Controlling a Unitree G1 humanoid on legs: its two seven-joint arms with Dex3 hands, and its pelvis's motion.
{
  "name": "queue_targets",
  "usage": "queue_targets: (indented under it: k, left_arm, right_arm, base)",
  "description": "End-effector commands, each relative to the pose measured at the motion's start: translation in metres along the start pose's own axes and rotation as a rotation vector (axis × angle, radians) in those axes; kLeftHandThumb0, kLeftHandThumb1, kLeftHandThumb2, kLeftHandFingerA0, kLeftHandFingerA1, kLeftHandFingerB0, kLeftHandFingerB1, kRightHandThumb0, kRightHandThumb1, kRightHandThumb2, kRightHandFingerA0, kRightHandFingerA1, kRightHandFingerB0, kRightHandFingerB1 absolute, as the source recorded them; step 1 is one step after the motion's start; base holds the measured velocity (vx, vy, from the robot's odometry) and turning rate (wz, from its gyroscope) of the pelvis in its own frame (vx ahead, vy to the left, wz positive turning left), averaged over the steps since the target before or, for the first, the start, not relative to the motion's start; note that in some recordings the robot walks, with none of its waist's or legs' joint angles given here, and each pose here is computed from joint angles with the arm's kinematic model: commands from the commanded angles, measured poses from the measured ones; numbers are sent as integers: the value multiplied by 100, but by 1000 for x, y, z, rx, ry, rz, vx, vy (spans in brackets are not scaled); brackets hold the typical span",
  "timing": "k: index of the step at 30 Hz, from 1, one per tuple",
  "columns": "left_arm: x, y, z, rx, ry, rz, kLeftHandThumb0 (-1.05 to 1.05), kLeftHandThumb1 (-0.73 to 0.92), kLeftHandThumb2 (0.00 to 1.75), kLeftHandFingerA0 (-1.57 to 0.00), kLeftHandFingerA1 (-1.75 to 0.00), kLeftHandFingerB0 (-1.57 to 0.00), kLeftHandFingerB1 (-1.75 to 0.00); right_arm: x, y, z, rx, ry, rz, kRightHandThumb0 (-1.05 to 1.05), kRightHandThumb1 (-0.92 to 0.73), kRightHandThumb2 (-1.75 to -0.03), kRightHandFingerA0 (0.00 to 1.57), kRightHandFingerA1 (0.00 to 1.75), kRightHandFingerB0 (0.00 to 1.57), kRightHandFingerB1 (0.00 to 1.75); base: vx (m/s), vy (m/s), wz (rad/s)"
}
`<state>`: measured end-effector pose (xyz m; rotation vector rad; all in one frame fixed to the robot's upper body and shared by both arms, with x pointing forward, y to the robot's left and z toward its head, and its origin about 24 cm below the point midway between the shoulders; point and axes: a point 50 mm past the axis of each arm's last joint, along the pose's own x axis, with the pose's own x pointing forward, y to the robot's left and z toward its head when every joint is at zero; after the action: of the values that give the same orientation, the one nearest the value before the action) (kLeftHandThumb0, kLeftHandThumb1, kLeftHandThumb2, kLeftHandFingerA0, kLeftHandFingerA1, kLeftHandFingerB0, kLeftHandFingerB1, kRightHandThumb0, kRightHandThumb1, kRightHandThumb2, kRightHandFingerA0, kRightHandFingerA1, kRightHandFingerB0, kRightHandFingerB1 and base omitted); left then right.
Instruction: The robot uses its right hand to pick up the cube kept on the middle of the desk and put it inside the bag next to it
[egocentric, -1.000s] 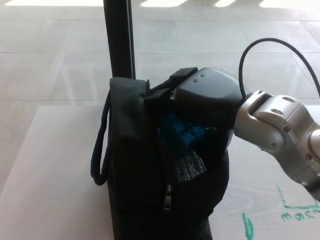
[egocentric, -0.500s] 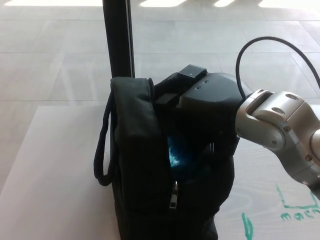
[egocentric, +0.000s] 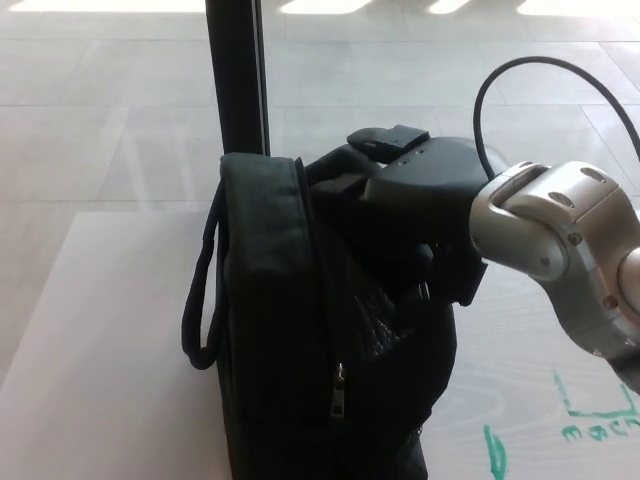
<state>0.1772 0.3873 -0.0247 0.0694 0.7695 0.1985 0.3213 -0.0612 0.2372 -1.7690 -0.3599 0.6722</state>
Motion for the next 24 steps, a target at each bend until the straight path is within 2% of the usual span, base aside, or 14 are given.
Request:
queue_targets:
  k: [1, 2, 3, 5, 6, 13, 14, 16, 17, 18, 19, 20, 23, 24]
  left_arm:
    - [-3, 7, -3, -42, 8, 33, -74, 44, 90, -32, -62, -24, -52]
    - [-4, 8, -4, -20, 15, 35, -72, 59, 59, -35, -57, -36, -47]
    - [-4, 9, -5, -8, 19, 32, -77, 46, 92, -35, -62, -26, -52]
    - [-3, 8, -5, -31, 19, 43, -75, 45, 91, -35, -62, -24, -51]
    - [-3, 8, -6, -39, 14, 44, -68, 58, 58, -38, -59, -37, -48]
    - [-3, 8, -6, -39, 1, 45, -68, 58, 57, -37, -60, -31, -47]
    - [-3, 8, -8, -64, -8, 49, -63, 38, 87, -41, -67, -23, -54]
    - [-3, 7, -10, -66, -8, 57, -64, 39, 88, -42, -67, -24, -54]
    - [-3, 7, -10, -50, 2, 54, -69, 59, 58, -38, -60, -36, -48]
    - [-3, 7, -10, -23, 17, 44, -71, 43, 91, -38, -65, -32, -56]
    - [-4, 6, -10, -9, 17, 45, -71, 59, 58, -39, -59, -39, -49]
    - [-5, 6, -10, 7, 17, 39, -73, 63, 59, -37, -57, -38, -47]
    - [-6, 6, -13, 33, 27, 41, -75, 47, 83, -37, -61, -39, -56]
    - [-6, 6, -14, 24, 24, 41, -71, 62, 59, -41, -59, -42, -50]
  right_arm:
    - [-9, -15, -17, 28, 53, 63, -96, -55, -87, 0, 0, 16, 18]
    - [-10, -16, -19, 39, 52, 52, -76, -56, -58, 0, 7, 14, 30]
    - [-15, -20, -27, 51, 60, 27, -72, -44, -85, 0, 23, 13, 43]
    - [-19, -24, -31, 39, 71, 15, -73, -44, -85, 1, 29, 14, 47]
    - [-20, -26, -34, 40, 84, 19, -77, -46, -87, 2, 34, 17, 48]
    - [-53, -47, -75, 188, 173, -59, -76, -51, -87, 2, 46, 17, 45]
    - [-63, -49, -83, 233, 191, -97, -74, -50, -87, 3, 46, 18, 46]
    - [-70, -49, -88, 267, 199, -116, -73, -50, -85, 3, 46, 18, 45]
    - [-74, -47, -92, 289, 207, -125, -71, -49, -85, 4, 47, 18, 45]
    - [-80, -43, -97, 309, 217, -129, -73, -51, -87, 4, 44, 17, 44]
    - [-85, -38, -103, 326, 223, -132, -74, -51, -86, 5, 46, 17, 43]
    - [-93, -27, -111, 357, 249, -132, -37, -43, -100, 4, 54, 0, 48]
    - [-109, 6, -130, 422, 309, -109, -36, -44, -101, 3, 52, 0, 48]
    - [-112, 13, -134, 416, 342, -98, -37, -43, -101, 2, 51, 0, 48]
  base:
    - [0, 0, 0]
    - [0, 0, 0]
    - [0, 0, 0]
    - [0, 0, 0]
    - [0, 0, 0]
    - [0, 0, 0]
    - [0, 0, 0]
    - [0, 0, 0]
    - [0, 0, 0]
    - [0, 0, 0]
    - [0, 0, 0]
    - [0, 0, 0]
    - [0, 0, 0]
    - [0, 0, 0]
